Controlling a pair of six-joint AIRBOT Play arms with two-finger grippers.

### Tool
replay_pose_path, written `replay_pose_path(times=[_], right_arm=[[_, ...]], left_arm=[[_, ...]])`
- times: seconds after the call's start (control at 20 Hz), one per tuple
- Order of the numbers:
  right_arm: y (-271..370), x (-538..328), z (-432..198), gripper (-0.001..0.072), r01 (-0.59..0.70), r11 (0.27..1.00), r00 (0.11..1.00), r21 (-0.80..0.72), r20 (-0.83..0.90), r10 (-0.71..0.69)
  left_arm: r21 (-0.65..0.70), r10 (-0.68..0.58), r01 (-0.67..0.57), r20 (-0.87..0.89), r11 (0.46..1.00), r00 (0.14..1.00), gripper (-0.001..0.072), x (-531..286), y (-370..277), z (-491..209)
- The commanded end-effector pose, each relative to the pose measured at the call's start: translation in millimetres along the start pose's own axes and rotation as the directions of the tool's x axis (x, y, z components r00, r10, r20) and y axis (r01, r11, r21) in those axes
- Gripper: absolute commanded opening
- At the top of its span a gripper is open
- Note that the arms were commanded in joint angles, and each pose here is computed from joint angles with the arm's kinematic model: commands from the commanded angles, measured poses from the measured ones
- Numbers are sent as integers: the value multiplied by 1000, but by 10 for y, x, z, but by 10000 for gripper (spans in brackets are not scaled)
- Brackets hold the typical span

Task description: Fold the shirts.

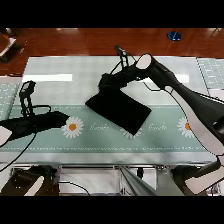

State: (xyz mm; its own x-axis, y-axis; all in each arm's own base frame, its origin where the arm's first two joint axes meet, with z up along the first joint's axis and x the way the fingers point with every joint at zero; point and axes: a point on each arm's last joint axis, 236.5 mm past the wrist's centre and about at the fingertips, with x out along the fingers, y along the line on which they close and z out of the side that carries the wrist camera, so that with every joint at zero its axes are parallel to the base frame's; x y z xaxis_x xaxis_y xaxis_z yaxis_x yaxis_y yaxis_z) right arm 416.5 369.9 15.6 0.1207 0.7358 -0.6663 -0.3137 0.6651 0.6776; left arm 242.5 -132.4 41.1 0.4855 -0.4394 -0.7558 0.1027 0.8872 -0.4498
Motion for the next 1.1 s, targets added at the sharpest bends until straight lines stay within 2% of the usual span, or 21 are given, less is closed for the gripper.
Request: replay_pose_path(times=[0.0,0.05,0.15,0.25,0.35,0.4,0.5,0.6,0.65,0.75,1.05], right_arm=[[21,-85,-297,631,-36,999,988,-32,-150,31],[-34,-351,-277,630,-18,999,988,-49,-156,10],[-251,-1187,-133,628,105,992,990,-72,-88,-111],[-661,-2072,-274,629,343,936,938,-78,-33,-346],[-1191,-2572,-656,628,543,834,835,96,46,-548],[-1365,-2597,-865,627,558,810,809,183,100,-580],[-1666,-2335,-1364,614,451,775,791,442,203,-577],[-1832,-1867,-1774,612,221,730,820,646,282,-498],[-1877,-1665,-1947,611,147,698,844,701,279,-457],[-1884,-1458,-2063,611,121,699,879,705,252,-406],[-1740,-989,-1829,611,54,746,962,664,165,-216]], left_arm=[[-25,5,-4,55,1000,998,19,78,65,74],[-25,5,-3,73,1000,997,20,81,65,118],[-25,4,-2,90,1000,996,21,85,64,162],[-29,8,-7,57,1000,998,20,101,77,89],[-35,11,-11,24,999,1000,20,103,84,11],[-34,12,-11,21,999,1000,21,104,85,2],[-35,10,-8,38,999,999,21,103,80,44],[-36,7,-5,57,999,998,20,101,75,88],[-37,5,-3,56,999,998,20,101,70,86],[-46,-6,9,55,999,998,21,101,42,82],[-65,-29,33,52,997,998,20,100,-12,76]])
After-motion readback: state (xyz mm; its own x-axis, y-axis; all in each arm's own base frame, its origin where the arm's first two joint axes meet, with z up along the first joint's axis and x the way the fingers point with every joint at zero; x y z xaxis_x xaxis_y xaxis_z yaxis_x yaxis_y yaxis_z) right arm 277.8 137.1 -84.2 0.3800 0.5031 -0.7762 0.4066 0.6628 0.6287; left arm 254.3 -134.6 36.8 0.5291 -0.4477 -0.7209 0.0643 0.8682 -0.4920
